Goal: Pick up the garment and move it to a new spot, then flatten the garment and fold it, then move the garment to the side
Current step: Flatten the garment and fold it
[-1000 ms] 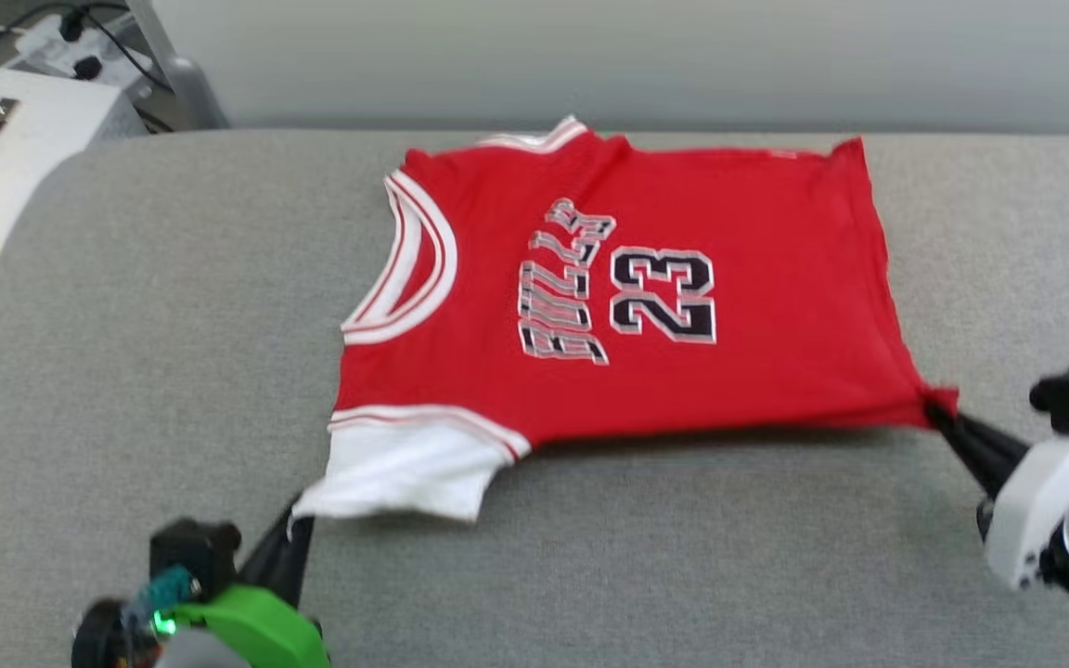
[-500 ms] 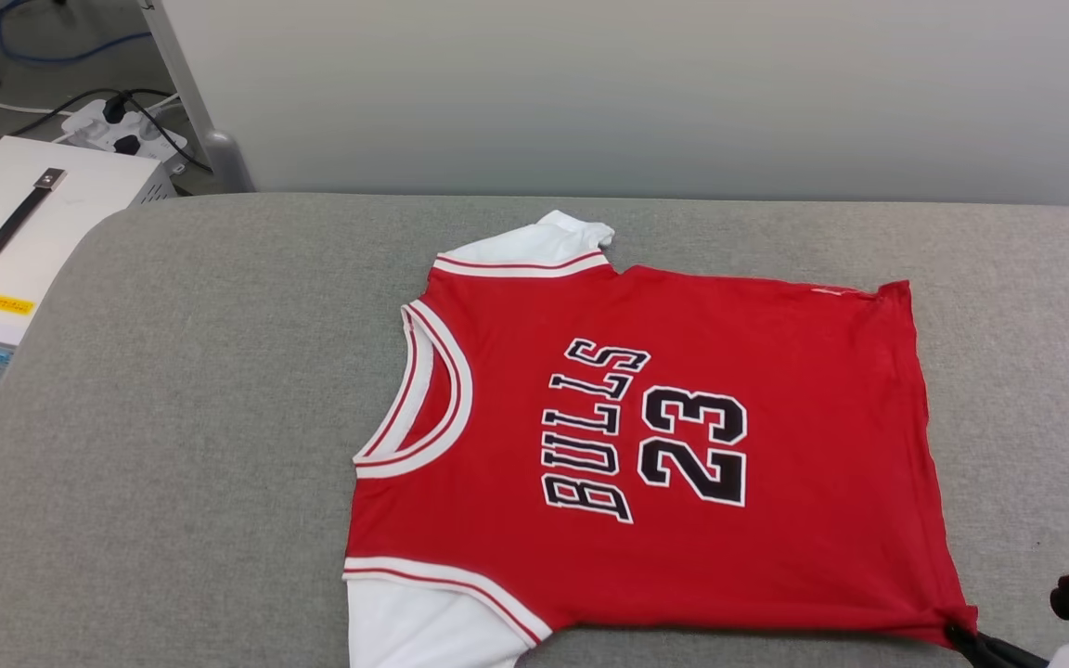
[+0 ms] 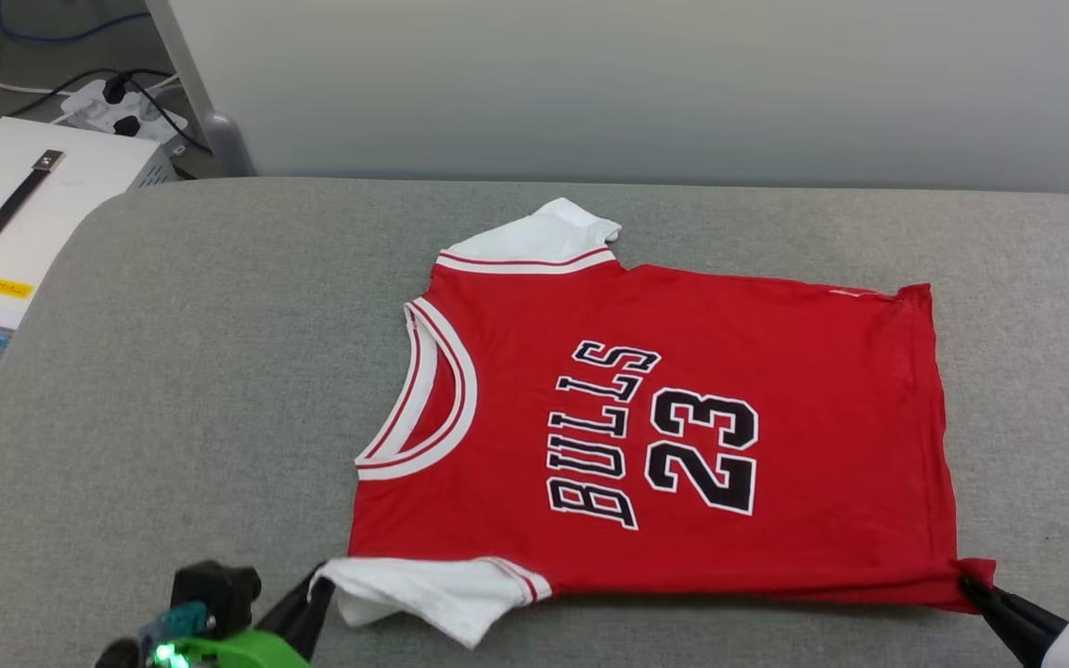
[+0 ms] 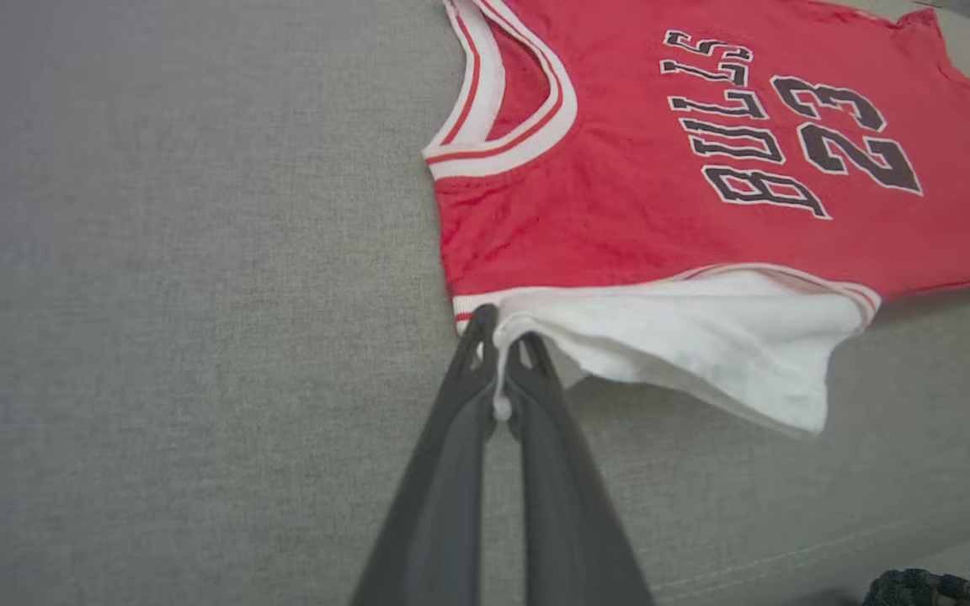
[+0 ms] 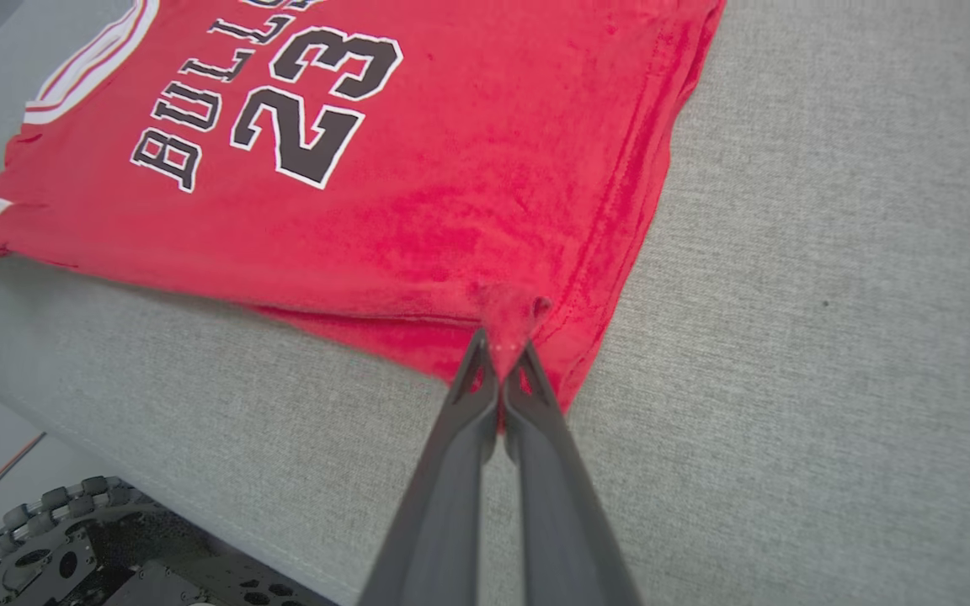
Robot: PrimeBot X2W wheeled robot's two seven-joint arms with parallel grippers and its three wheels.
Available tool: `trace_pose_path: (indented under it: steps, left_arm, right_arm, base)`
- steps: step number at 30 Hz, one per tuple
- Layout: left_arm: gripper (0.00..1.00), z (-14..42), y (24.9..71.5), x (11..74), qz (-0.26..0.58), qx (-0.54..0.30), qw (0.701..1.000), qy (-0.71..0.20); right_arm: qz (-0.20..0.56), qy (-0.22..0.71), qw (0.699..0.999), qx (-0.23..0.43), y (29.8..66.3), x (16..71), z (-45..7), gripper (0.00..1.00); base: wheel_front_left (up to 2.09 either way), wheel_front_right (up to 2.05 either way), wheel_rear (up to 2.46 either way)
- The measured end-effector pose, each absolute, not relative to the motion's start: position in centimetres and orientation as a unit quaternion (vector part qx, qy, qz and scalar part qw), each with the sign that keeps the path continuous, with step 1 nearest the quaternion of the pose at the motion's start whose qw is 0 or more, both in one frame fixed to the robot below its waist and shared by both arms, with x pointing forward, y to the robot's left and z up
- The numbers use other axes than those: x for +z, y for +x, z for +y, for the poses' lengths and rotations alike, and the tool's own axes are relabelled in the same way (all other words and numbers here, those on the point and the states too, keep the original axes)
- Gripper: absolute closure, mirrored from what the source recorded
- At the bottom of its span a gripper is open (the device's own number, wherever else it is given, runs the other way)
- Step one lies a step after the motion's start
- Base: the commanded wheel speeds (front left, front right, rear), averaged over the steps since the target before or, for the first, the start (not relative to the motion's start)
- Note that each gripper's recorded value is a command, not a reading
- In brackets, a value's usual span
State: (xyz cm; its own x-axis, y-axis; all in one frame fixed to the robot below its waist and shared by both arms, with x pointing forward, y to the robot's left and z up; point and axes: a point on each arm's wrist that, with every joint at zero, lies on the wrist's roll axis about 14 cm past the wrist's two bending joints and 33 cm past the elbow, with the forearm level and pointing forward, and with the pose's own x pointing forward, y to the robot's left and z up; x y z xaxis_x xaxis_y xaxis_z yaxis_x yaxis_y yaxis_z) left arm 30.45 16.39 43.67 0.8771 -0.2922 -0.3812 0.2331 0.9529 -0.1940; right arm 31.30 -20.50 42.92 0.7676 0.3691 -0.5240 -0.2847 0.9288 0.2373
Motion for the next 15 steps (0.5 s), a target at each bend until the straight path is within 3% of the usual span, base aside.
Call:
trace_pose_path:
  steps: [6, 15]
  left_arm:
    - [1.00, 15.9, 36.6, 46.3, 0.165, -0.176, 0.970, -0.033]
    - [1.00, 14.5, 43.0, 44.9, 0.196, -0.227, 0.954, 0.023]
  right_arm:
    - [0.289, 0.080, 0.938, 0.172, 33.3, 43.9, -20.1, 1.00]
    - [0.298, 0.077, 0.936, 0.171, 36.8, 43.7, -19.9, 1.00]
  base:
    - [0.00, 0.00, 0.00]
    - [0.00, 0.00, 0.00]
